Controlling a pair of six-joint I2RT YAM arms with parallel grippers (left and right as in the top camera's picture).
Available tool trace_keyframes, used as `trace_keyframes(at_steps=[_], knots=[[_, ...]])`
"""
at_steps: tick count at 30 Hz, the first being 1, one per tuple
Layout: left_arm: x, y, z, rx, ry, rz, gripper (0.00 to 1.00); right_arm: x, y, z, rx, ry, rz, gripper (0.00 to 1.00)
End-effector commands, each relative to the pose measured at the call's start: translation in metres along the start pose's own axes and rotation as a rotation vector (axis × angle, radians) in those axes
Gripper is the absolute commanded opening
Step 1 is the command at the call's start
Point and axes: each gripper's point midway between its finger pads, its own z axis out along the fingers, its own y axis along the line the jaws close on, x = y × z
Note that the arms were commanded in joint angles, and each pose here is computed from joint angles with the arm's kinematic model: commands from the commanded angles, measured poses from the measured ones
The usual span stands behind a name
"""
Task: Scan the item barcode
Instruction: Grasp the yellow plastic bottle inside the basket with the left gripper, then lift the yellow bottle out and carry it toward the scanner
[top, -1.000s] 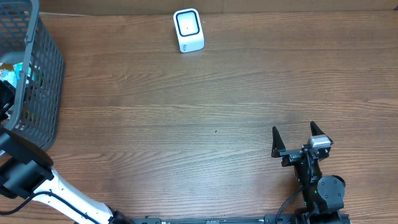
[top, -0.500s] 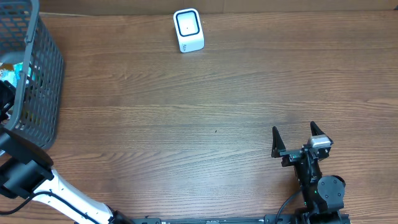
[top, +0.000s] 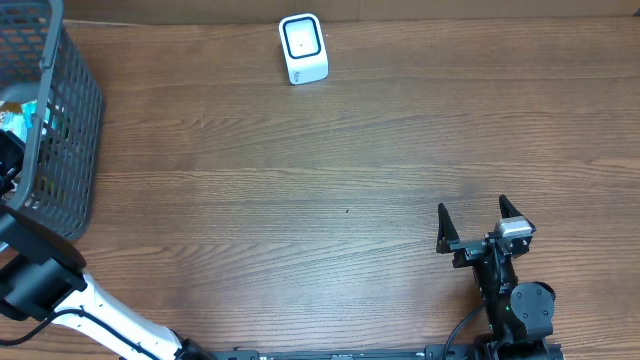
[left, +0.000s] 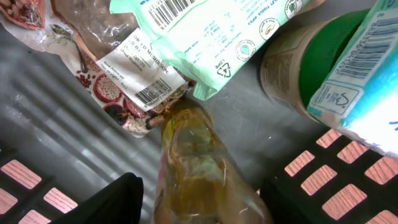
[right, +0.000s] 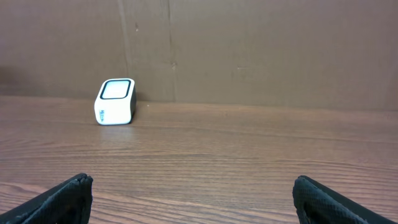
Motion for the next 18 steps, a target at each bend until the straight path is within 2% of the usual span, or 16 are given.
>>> trace_keyframes(at_steps=[1,10,18], knots=[[0.005,-0.004,0.007,0.012,0.031,0.015,0.59,0.002,0.000,0.000,0.001,-0.004,-0.001,1.00],[0.002,-0.009,-0.004,0.037,0.018,0.015,0.56,0.002,0.000,0.000,0.001,-0.004,-0.001,1.00],[-0.018,-0.018,-0.064,0.051,-0.078,-0.001,0.49,0.002,0.000,0.000,0.001,-0.004,-0.001,1.00]])
